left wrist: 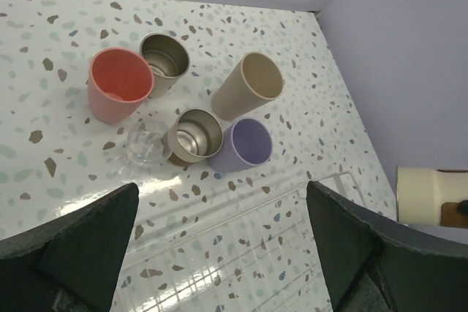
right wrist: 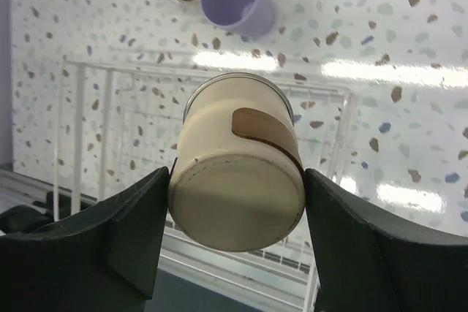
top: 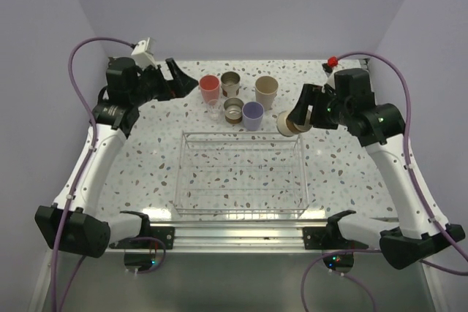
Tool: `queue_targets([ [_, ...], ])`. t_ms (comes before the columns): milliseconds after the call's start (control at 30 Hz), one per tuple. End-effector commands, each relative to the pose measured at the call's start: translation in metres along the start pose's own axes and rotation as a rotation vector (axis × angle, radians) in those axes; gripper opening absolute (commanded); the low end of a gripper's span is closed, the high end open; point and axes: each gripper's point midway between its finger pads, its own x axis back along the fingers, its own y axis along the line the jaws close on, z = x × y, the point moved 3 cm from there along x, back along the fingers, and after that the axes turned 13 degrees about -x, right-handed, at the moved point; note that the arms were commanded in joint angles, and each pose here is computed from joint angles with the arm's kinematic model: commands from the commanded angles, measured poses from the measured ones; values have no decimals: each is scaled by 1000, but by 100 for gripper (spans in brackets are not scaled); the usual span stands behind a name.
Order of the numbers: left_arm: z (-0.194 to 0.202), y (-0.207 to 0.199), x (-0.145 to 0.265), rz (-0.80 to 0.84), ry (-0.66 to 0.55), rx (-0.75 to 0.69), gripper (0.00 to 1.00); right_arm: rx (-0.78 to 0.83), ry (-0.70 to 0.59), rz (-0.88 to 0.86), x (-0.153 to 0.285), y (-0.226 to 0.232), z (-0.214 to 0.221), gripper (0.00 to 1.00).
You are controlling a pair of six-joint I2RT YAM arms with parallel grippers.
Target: Load the cups into the dish rack
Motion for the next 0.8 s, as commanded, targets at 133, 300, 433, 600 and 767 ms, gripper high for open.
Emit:
queue_targets([
  [133, 15, 32, -17, -166, 135, -43, 100, 68, 52, 161, -13, -18, 31, 0],
  [300, 32, 35, -25, -179, 194, -50, 100, 112, 92, 234, -35, -18, 47, 0],
  [433, 33, 33, -26, -176, 193, -72, 100, 126, 103, 277, -47, -25, 49, 0],
  [600, 34, 35, -26, -187, 201, -80, 100, 138, 178, 312, -70, -35, 64, 0],
  [767, 35, 37, -28, -194, 205, -79, 99, 125, 198, 317, -84, -42, 75, 0],
])
